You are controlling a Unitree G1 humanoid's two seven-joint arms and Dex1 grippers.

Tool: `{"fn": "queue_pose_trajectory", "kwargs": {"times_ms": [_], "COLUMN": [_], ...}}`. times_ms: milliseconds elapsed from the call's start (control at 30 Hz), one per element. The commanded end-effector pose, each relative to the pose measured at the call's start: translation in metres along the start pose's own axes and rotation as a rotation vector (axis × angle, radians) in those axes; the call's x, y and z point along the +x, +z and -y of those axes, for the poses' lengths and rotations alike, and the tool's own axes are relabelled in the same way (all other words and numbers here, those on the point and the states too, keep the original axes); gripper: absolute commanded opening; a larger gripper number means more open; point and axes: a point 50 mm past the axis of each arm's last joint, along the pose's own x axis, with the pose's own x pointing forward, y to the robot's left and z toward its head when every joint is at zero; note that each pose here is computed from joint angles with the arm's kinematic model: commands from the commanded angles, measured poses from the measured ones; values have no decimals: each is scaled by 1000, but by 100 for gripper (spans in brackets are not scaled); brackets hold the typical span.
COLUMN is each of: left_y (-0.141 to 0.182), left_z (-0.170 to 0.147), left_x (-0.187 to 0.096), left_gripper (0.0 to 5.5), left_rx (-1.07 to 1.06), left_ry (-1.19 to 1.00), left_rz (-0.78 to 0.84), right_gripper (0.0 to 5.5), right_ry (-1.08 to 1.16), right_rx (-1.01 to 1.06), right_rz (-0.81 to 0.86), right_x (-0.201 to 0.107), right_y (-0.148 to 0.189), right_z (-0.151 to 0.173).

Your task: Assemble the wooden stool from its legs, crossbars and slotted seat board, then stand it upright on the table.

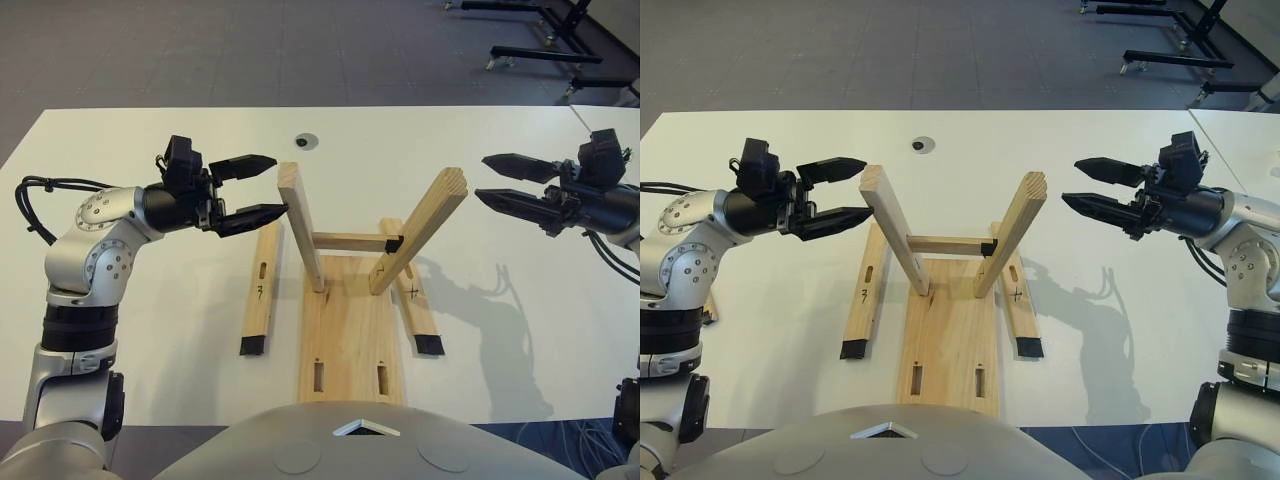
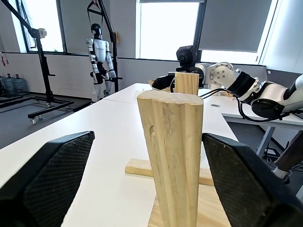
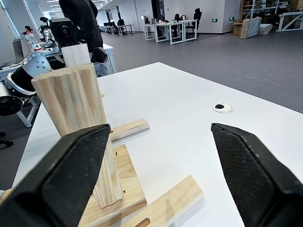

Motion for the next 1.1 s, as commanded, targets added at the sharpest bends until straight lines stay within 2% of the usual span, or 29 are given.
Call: {"fn": "queue_pose_trajectory", "kwargs": {"times_ms": [33,200,333,500,733,1100], "left_y": [7,10,5,-3,-10,-8], "left_z": [-8,-1,-17,-22,-5,-3], "left_x": [-15,-30,-38,-15,21,38], "left_gripper": [415,415,415,415,415,415], "left_rx": [36,-20,7,18,-25,9], "left_ry": [46,1,114,95,-73,-128], "left_rz": [-55,-43,-71,-50,-20,-35], "right_gripper": [392,392,392,392,392,392], "right_ry": [55,81,92,120,142,206], "right_rx": [-33,-26,-21,-23,-27,-3], "right_rz": [-12,-22,-22,-18,-14,-70], "right_x": [12,17,21,28,36,46], "right_y": [6,2,1,3,6,-3], "right_z": [-1,-4,-6,-7,-8,-15]}}
